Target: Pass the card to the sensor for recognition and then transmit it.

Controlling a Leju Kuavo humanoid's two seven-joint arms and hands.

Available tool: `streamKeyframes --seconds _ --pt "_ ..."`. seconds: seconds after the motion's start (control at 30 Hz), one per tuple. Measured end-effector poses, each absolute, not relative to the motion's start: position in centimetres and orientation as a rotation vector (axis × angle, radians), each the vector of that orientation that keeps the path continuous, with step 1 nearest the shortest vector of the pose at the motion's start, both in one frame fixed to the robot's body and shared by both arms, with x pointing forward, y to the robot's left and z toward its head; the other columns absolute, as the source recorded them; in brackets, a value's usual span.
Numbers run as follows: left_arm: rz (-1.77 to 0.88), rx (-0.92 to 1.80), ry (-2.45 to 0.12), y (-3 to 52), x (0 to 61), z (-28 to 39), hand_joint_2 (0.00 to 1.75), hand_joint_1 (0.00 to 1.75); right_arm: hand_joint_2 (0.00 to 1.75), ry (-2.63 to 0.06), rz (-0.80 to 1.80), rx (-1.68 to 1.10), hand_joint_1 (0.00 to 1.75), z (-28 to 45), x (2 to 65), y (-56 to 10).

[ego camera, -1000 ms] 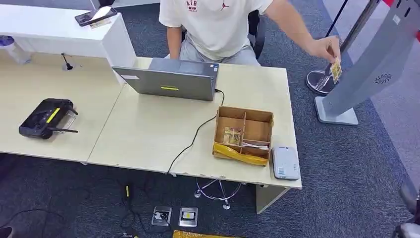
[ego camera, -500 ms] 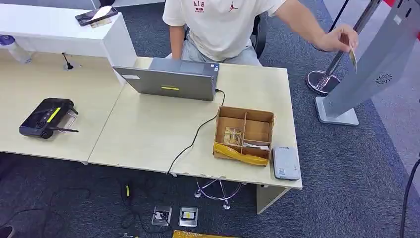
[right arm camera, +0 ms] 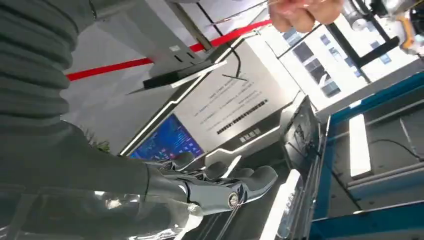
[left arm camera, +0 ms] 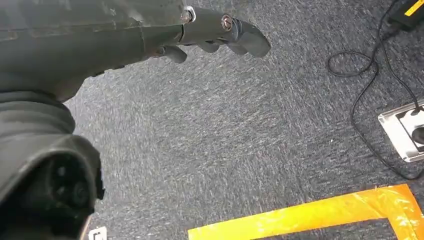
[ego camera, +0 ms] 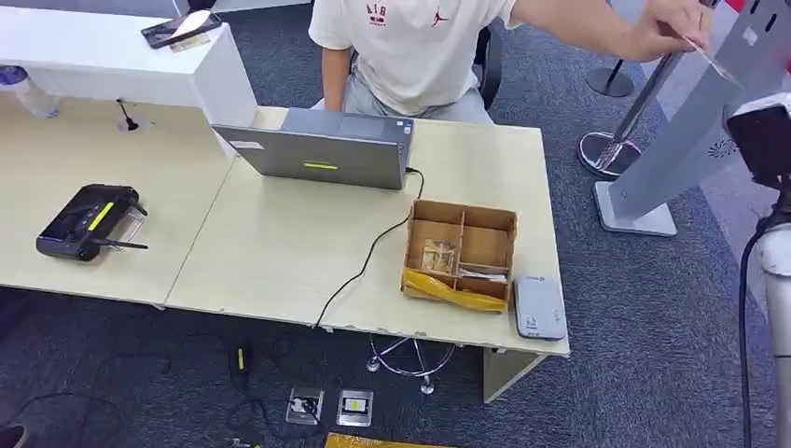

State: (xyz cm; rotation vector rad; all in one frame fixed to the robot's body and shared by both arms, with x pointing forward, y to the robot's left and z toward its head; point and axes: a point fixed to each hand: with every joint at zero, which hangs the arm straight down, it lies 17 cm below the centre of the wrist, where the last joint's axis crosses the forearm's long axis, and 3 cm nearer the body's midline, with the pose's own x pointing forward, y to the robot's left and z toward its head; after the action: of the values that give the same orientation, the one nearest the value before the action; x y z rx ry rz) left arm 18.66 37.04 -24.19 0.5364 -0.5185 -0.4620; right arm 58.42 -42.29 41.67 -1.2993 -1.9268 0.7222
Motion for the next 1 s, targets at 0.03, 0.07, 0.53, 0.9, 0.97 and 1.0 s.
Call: streamKeyframes --seconds 0.03,0.07,0.53,0.9,0.97,1.0 --pt "-0.465 0.536 -0.519 37.0 18.7 -24.2 0.0 0.0 1.75 -1.927 0.732 -1.297 0.0 41.6 58.6 -42.0" --pt "-0.467 0.536 -0.519 37.0 18.6 -24.2 0.0 0.0 1.75 -1.929 0.745 -1.297 0.0 41.7 58.7 -41.6" --pt "-0.482 0.536 -0.522 36.9 18.7 -24.2 0.0 0.0 1.75 -1.922 0.83 -1.254 0.0 40.4 61.2 -37.9" --pt "-0.486 0.535 -0.522 36.9 18.7 -24.2 0.0 0.0 1.75 -1.886 0.859 -1.22 1.75 38.7 61.8 -37.5" --pt "-0.486 0.535 -0.522 36.9 18.7 -24.2 0.0 0.0 1.75 -1.879 0.865 -1.214 1.75 38.3 61.8 -37.5" --pt "-0.486 0.535 -0.522 36.9 18.7 -24.2 0.0 0.0 1.75 -1.875 0.866 -1.211 1.75 38.2 61.9 -37.5"
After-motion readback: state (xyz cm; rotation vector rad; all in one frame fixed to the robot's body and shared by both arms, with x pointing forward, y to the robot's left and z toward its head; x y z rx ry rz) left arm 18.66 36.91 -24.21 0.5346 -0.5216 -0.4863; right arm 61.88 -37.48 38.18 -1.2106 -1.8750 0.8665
